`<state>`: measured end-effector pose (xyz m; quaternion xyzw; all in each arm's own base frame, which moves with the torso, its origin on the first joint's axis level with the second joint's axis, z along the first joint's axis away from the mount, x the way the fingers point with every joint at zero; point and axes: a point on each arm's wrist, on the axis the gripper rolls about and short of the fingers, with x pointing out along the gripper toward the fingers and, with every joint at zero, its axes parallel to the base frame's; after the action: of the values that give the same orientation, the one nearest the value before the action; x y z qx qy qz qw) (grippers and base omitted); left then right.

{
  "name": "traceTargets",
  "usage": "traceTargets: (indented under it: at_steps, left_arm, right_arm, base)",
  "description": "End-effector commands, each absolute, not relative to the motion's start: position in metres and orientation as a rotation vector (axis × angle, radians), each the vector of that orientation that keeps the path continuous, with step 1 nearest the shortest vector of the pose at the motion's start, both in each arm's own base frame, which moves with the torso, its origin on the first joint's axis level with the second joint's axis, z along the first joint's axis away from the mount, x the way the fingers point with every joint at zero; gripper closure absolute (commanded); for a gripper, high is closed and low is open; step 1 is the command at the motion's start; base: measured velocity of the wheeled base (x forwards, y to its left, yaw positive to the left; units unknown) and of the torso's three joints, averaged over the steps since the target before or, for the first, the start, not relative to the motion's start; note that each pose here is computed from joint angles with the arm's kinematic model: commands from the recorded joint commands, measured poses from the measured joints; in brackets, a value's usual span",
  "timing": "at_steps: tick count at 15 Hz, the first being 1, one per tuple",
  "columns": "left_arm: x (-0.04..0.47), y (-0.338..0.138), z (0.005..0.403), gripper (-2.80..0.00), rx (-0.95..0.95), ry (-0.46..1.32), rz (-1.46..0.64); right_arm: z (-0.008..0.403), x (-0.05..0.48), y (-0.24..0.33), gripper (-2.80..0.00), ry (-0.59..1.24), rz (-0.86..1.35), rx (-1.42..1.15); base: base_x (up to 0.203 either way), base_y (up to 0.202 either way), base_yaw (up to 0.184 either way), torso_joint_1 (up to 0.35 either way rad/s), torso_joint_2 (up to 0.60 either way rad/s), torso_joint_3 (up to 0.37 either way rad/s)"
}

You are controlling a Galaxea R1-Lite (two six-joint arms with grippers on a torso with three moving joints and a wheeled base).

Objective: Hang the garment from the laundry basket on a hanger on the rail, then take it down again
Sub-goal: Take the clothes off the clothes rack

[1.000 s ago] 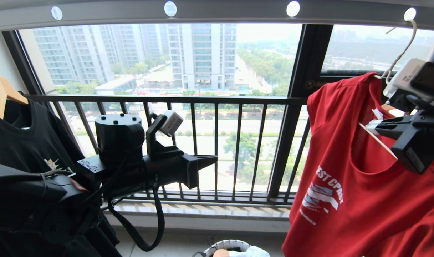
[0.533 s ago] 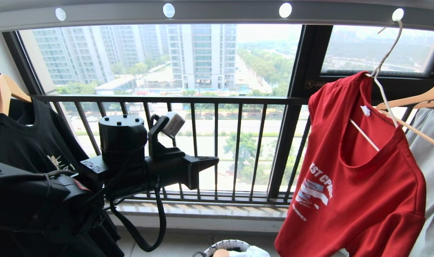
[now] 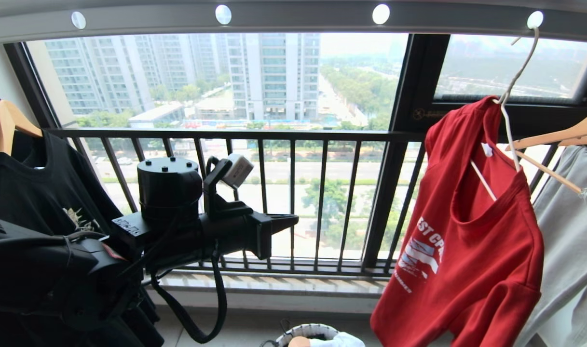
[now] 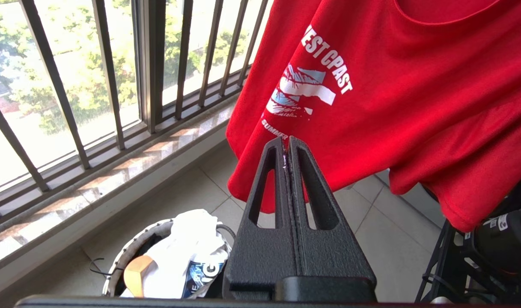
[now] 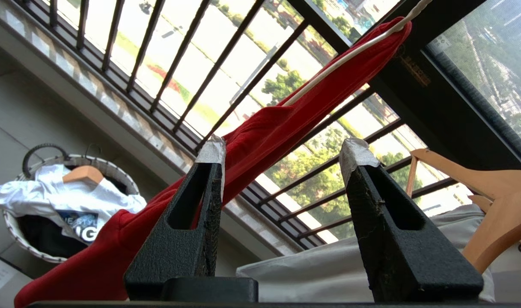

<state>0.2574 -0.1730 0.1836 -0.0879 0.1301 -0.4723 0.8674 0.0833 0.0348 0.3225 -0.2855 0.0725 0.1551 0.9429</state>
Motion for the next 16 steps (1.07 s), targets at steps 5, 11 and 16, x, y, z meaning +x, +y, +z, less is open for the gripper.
traceTargets:
  at_steps: [5,11,16]
  left_arm:
    - [0.257,-0.173,0.184,0.0,-0.186,0.268,-0.991]
    - [0.258,-0.174,0.183,0.0,-0.185,0.272,-0.993]
    - [0.257,-0.173,0.183,0.0,-0.185,0.272,-0.993]
  right_arm:
    - [0.314,0.121,0.052,-2.8,0.238,0.326,-0.62]
    - [0.306,0.127,0.04,-2.8,0.299,0.218,-0.664]
    - [0.304,0.123,0.025,-2.8,0.323,0.127,-0.695]
  base:
    - [0.0,0.0,0.0,0.0,0.0,0.0]
    - [0.0,0.0,0.0,0.0,0.0,0.0]
    - [0.0,0.0,0.0,0.0,0.0,0.0]
